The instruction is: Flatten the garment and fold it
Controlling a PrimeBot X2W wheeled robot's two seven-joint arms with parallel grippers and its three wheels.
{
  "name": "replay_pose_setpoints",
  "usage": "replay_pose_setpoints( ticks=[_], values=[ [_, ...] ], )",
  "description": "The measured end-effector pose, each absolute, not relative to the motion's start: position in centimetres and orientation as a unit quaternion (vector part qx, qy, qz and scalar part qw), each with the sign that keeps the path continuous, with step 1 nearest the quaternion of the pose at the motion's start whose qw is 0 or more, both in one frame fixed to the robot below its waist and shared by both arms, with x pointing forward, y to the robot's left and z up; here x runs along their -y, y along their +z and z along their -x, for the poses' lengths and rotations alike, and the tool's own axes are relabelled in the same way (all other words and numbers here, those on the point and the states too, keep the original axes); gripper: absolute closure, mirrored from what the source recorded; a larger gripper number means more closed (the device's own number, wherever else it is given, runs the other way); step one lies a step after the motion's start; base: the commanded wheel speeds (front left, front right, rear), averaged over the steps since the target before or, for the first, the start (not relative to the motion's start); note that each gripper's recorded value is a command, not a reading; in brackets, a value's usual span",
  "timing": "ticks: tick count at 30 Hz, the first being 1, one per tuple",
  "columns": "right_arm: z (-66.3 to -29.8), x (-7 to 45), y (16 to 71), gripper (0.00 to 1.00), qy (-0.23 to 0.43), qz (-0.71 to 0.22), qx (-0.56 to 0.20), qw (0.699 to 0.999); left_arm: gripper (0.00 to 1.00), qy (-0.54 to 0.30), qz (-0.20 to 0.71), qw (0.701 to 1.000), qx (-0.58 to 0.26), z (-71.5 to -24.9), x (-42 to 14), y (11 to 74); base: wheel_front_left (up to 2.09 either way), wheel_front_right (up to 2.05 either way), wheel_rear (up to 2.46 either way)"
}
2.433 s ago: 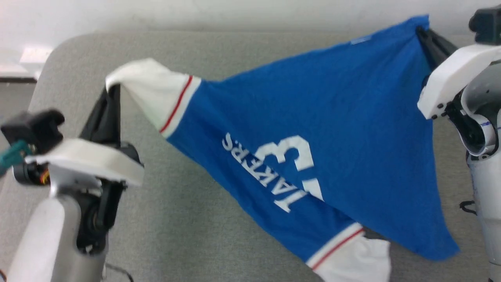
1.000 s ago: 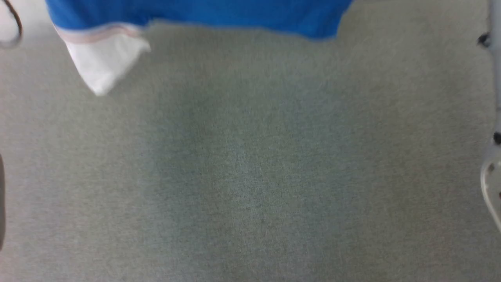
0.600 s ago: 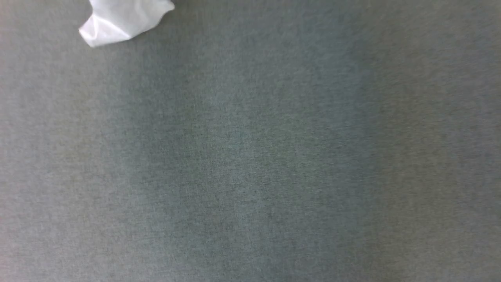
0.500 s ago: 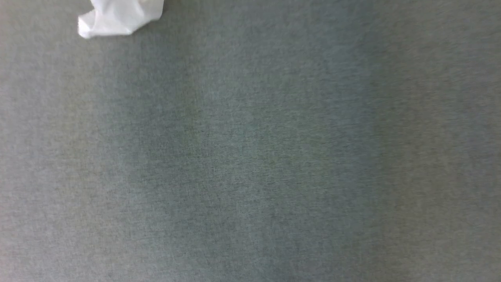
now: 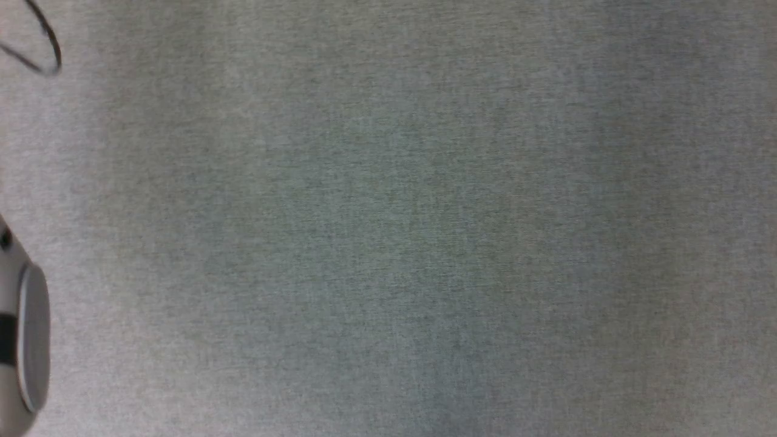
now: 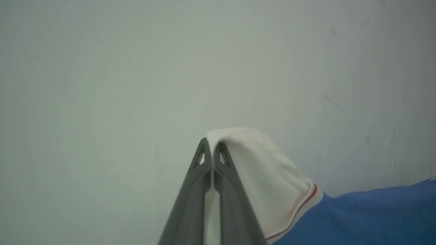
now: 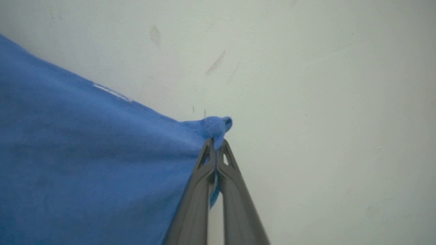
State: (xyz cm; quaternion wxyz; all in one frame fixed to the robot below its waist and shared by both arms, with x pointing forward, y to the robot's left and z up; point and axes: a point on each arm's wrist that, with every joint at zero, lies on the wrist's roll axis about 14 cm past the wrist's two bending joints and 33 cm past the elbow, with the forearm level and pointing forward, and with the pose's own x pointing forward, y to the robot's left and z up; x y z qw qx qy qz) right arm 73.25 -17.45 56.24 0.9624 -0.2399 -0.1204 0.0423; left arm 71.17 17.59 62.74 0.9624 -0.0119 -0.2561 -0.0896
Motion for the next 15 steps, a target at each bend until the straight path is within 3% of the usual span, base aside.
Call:
replay_pose_setpoints(
  ticks=[7,15],
  values=[
    [-71.2,16.7,54.0,1.0,0.06,0.178,0.115,0.975,1.0,-0.062,0.029,0.972,0.226,-68.0,-21.1,59.3,0.0,0.0,0.0],
    [-65.6,17.6,52.7,1.0,0.066,0.106,0.093,0.988,1.0,-0.061,0.051,0.986,0.144,-61.6,-22.8,55.3,0.0,0.0,0.0]
  ],
)
